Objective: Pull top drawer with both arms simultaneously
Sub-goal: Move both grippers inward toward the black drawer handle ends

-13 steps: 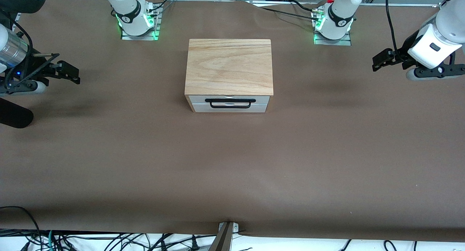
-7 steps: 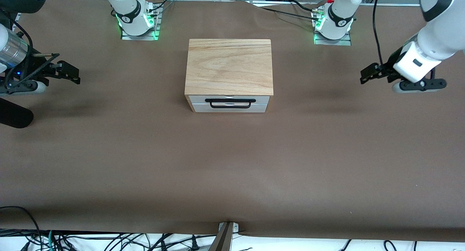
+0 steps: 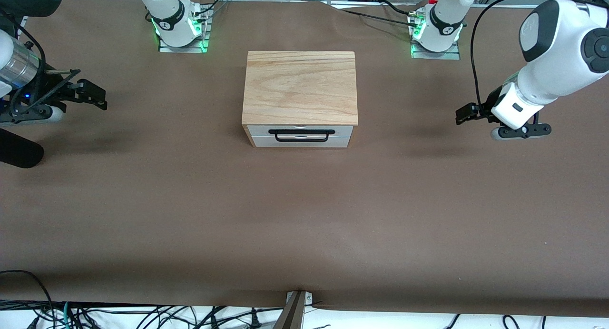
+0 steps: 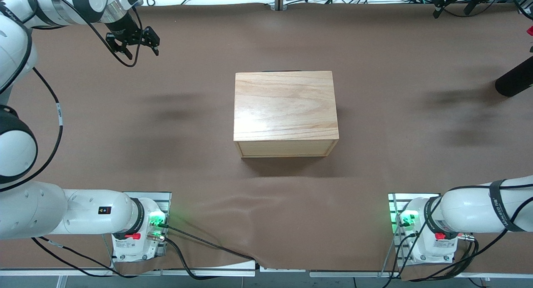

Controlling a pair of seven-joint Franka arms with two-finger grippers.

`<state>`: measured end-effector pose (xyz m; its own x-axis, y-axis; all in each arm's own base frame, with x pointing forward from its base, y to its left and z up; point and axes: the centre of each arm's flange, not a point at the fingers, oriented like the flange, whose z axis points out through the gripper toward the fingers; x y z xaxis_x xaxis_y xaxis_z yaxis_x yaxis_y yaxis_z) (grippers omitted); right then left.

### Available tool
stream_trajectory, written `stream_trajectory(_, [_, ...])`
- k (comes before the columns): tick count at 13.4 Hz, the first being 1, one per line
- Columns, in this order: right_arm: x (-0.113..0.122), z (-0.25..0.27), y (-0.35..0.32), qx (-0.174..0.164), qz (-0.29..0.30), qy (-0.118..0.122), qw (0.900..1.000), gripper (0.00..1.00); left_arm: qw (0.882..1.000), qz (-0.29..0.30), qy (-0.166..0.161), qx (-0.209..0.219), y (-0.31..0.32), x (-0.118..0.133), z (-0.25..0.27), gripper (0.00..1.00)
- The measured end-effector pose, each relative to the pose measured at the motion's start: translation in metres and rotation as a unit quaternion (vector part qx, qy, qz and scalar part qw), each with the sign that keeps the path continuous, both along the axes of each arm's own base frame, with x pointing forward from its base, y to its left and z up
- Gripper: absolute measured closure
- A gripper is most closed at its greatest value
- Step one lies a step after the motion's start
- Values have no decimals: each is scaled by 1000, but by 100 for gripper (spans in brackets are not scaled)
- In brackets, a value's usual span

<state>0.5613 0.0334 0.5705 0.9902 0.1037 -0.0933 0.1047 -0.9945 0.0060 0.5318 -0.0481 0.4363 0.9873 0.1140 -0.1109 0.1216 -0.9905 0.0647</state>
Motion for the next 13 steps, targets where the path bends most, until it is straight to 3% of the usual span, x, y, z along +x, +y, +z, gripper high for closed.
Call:
stream_trajectory(2, [0,-9,18,31,7,16,999,0,1000,2,-5,-7,-6,3,-22,0])
stream_trajectory(5, [7,-37,59,100,17,49,994,0,996,34,-5,-88,-26,3,-53,0])
stream_trajectory(6, [11,-51,72,138,13,68,988,0,993,32,-7,-115,-33,3,-63,0])
stream_trajectory(10, [30,-135,107,268,-10,160,950,0,970,43,-1,-240,-63,4,-93,0])
stream_trajectory(13, [37,-205,143,369,12,203,907,0,934,46,-10,-353,-93,4,-119,0])
